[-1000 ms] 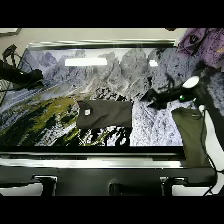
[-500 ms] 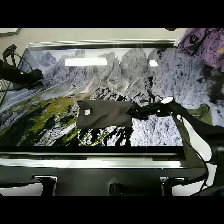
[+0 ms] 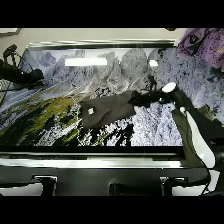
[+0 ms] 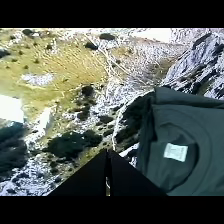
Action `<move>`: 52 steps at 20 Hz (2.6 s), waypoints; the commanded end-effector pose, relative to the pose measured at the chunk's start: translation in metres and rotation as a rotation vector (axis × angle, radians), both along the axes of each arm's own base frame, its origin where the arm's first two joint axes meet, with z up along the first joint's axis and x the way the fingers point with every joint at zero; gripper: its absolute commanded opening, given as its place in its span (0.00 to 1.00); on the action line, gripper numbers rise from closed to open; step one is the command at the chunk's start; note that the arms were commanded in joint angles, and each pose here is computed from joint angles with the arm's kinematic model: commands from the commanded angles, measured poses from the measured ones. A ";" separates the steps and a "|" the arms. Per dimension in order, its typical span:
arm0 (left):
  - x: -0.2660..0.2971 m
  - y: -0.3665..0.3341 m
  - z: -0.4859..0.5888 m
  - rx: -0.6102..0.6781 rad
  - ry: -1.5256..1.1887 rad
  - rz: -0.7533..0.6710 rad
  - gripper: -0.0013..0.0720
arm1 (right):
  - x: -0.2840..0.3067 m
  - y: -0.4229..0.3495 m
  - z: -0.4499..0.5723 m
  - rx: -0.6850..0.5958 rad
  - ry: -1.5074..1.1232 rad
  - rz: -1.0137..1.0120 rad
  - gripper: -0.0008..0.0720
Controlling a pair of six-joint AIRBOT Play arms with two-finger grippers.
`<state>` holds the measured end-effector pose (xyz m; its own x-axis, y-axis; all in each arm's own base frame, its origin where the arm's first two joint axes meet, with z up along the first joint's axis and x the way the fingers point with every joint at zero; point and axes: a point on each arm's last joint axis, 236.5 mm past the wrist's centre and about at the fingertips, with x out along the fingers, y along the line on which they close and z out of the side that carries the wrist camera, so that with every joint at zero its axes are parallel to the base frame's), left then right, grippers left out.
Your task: Fold the clothes and pants, and hang the long-sleeved shirts on hangers.
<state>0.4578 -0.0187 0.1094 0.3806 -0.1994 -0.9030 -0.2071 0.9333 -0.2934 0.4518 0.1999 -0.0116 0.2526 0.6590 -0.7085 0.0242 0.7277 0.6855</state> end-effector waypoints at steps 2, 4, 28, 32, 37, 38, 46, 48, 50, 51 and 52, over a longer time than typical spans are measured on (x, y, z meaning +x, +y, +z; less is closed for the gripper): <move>0.000 -0.004 0.000 -0.006 0.001 -0.007 0.04 | 0.045 -0.067 0.063 -0.196 -0.075 -0.152 0.05; 0.000 -0.005 0.000 -0.006 0.001 -0.009 0.04 | 0.062 -0.104 0.095 -0.176 -0.108 -0.248 0.05; -0.013 -0.014 -0.004 -0.006 0.052 -0.040 0.04 | -0.033 -0.379 0.219 -0.309 -0.028 -1.138 0.05; -0.013 -0.014 -0.004 -0.006 0.051 -0.040 0.04 | -0.062 -0.379 0.226 -0.354 0.024 -1.177 0.05; -0.013 -0.014 -0.004 -0.006 0.051 -0.040 0.04 | -0.087 -0.370 0.234 -0.375 0.061 -1.172 0.05; -0.012 -0.014 -0.004 -0.006 0.051 -0.040 0.04 | -0.093 -0.368 0.234 -0.381 0.074 -1.168 0.05; -0.013 -0.014 -0.004 -0.005 0.051 -0.043 0.04 | -0.155 -0.379 0.190 -0.614 0.278 -1.071 0.05; -0.013 -0.014 -0.004 -0.005 0.051 -0.043 0.04 | -0.170 -0.377 0.164 -0.634 0.328 -1.077 0.06; -0.013 -0.014 -0.004 -0.005 0.051 -0.043 0.04 | -0.191 -0.376 0.138 -0.669 0.374 -1.087 0.06; -0.014 -0.014 -0.004 -0.005 0.055 -0.044 0.04 | -0.200 -0.373 0.126 -0.679 0.394 -1.079 0.06; -0.014 -0.014 -0.005 -0.005 0.058 -0.045 0.04 | -0.209 -0.370 0.115 -0.684 0.413 -1.075 0.06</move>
